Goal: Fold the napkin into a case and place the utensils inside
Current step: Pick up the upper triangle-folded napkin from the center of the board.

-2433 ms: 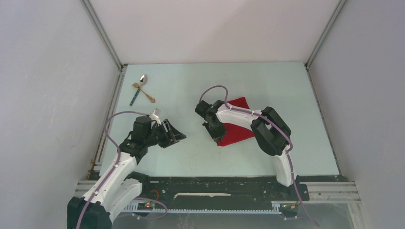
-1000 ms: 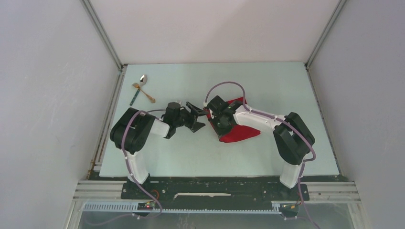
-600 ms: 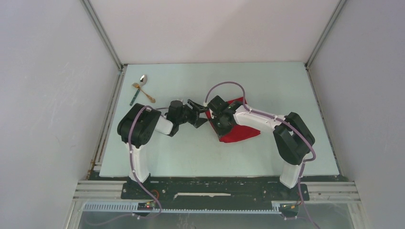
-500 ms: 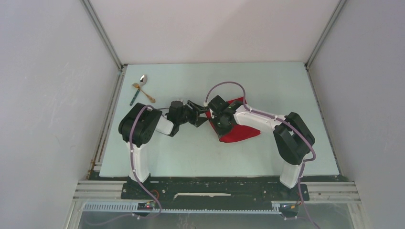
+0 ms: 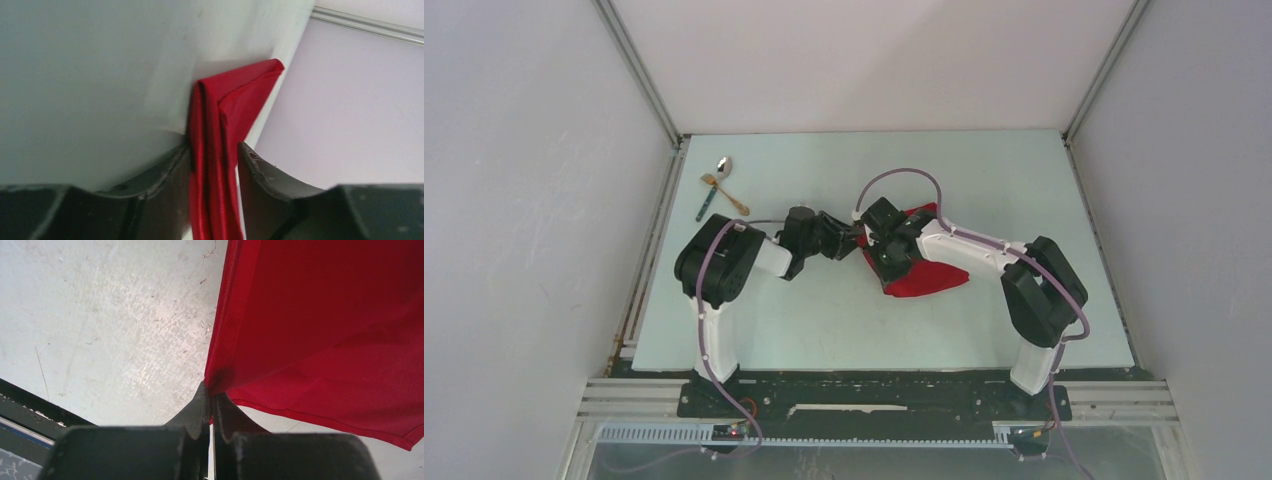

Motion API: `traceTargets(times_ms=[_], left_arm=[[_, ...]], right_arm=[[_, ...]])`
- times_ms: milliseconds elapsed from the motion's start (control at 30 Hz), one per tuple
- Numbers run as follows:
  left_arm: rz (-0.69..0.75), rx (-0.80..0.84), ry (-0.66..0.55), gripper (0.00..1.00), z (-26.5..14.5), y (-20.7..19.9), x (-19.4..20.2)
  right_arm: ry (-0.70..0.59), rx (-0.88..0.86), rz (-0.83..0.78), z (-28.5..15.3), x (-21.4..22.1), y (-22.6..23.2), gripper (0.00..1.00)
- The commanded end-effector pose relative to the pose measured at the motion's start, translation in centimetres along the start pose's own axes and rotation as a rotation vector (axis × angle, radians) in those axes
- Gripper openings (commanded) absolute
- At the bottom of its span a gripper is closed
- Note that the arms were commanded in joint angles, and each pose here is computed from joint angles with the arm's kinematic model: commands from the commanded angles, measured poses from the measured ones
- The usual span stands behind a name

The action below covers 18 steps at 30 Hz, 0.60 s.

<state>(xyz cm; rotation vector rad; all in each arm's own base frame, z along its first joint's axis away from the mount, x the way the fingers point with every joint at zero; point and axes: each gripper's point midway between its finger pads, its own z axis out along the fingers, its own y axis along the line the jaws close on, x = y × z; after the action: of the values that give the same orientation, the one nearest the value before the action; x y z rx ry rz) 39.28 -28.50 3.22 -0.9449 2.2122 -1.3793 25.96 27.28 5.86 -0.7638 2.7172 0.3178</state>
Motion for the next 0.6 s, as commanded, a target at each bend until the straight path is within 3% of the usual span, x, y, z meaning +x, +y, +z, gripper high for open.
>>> traceTargets(times_ms=[0,67,200,300,400,567], left_arm=[[0.075,-0.078,-0.062,0.43,0.2,1.1,-1.0],[0.111,-0.084,-0.076,0.36,0.1,0.4,-1.4],[0.161,-0.061,-0.094,0.11,-0.3,-1.5,-2.3],[0.200,-0.059,-0.114,0.01,-1.6,-2.5,-2.8],[0.226,-0.061,-0.137,0.00,-4.4,-3.2,-3.0],[0.252,-0.108,-0.187,0.00,-11.9,-2.9,-3.4]], right_arm=[[-0.063,-0.015,-0.012,-1.5,-1.2,0.2,0.00],[-0.059,-0.015,-0.018,-1.3,-1.1,0.4,0.00],[-0.061,-0.029,-0.030,-1.1,-1.0,1.1,0.00],[-0.053,-0.052,-0.054,-1.0,-0.5,2.7,0.00],[-0.064,-0.105,-0.072,-1.3,0.0,5.2,0.00],[-0.128,-0.303,-0.115,-4.3,0.5,13.3,0.00]])
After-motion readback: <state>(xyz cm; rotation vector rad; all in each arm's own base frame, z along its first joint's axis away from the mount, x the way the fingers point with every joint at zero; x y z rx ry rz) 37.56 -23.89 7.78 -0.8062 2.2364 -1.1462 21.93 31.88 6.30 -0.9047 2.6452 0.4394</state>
